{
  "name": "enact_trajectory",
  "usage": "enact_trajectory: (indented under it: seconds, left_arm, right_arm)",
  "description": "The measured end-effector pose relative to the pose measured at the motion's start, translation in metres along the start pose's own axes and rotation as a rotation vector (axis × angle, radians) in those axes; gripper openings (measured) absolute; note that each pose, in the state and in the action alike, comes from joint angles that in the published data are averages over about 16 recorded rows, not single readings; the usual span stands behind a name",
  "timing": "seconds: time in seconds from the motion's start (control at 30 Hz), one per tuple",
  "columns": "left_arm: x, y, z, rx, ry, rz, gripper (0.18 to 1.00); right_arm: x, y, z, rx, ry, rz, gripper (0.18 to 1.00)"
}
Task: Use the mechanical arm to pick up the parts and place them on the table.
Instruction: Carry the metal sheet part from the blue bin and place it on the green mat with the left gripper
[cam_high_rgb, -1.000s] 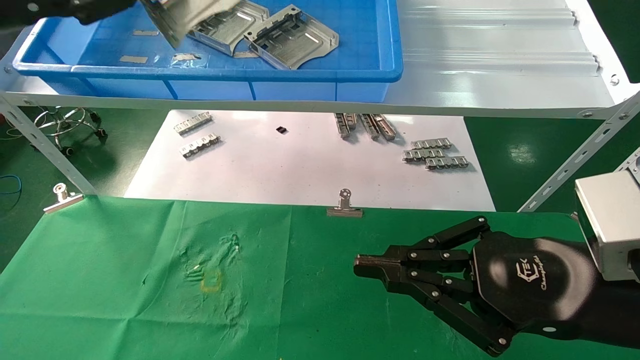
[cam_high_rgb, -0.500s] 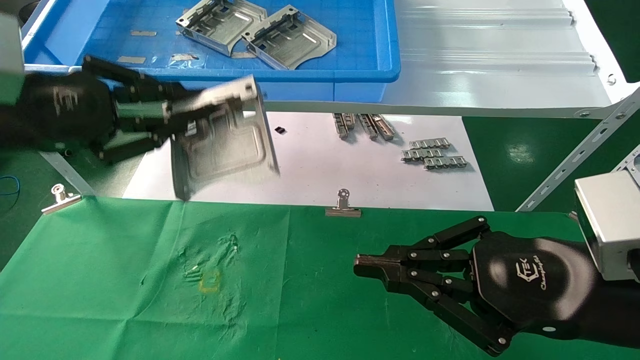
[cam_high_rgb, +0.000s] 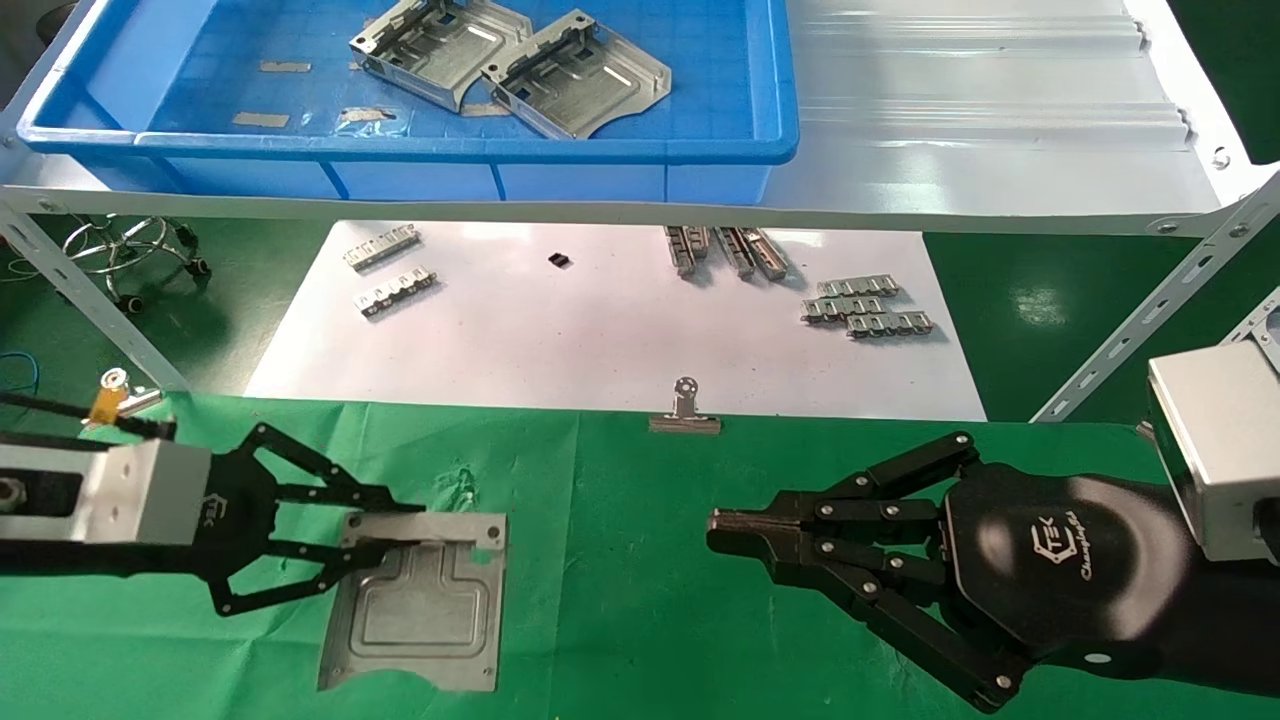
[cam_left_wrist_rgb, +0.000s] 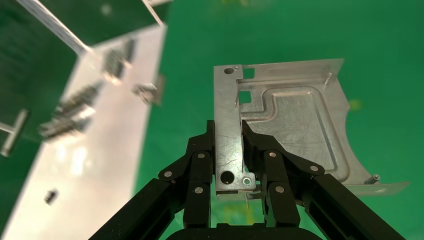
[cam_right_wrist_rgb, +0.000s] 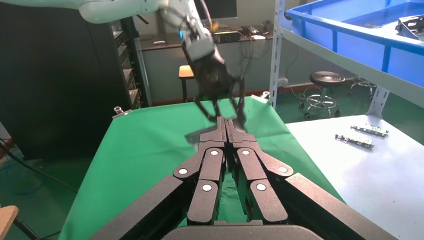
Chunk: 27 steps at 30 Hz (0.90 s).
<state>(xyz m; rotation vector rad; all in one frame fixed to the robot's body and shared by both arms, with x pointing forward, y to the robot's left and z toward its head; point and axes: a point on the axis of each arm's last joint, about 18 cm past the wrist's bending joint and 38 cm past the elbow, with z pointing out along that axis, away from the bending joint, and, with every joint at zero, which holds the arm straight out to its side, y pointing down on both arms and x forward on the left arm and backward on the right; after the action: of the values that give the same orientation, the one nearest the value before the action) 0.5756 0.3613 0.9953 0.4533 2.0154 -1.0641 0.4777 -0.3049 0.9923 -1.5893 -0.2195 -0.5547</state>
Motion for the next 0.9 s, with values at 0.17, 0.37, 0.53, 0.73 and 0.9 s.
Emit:
enact_trajectory:
  seconds: [0.17,0.37,0.53,0.73,0.9]
  left_arm:
    - [0.008,0.024,0.009,-0.060,0.024,-0.008,0.272]
    - [0.011,0.048,0.019,-0.119,0.024,-0.001,0.272]
    - [0.009,0.063,0.027,-0.160,0.011,0.011,0.272]
    - [0.007,0.077,0.034,-0.199,-0.005,0.028,0.271]
    - [0.004,0.083,0.038,-0.216,-0.019,0.042,0.271]
  right_arm:
    - [0.000,0.000,0.000,0.000,0.000,0.000,0.192]
    - [0.000,0.000,0.000,0.000,0.000,0.000,0.192]
    - [0.000,0.000,0.000,0.000,0.000,0.000,0.192]
    - [0.000,0.000,0.000,0.000,0.000,0.000,0.192]
    - [0.000,0.000,0.000,0.000,0.000,0.000,0.192]
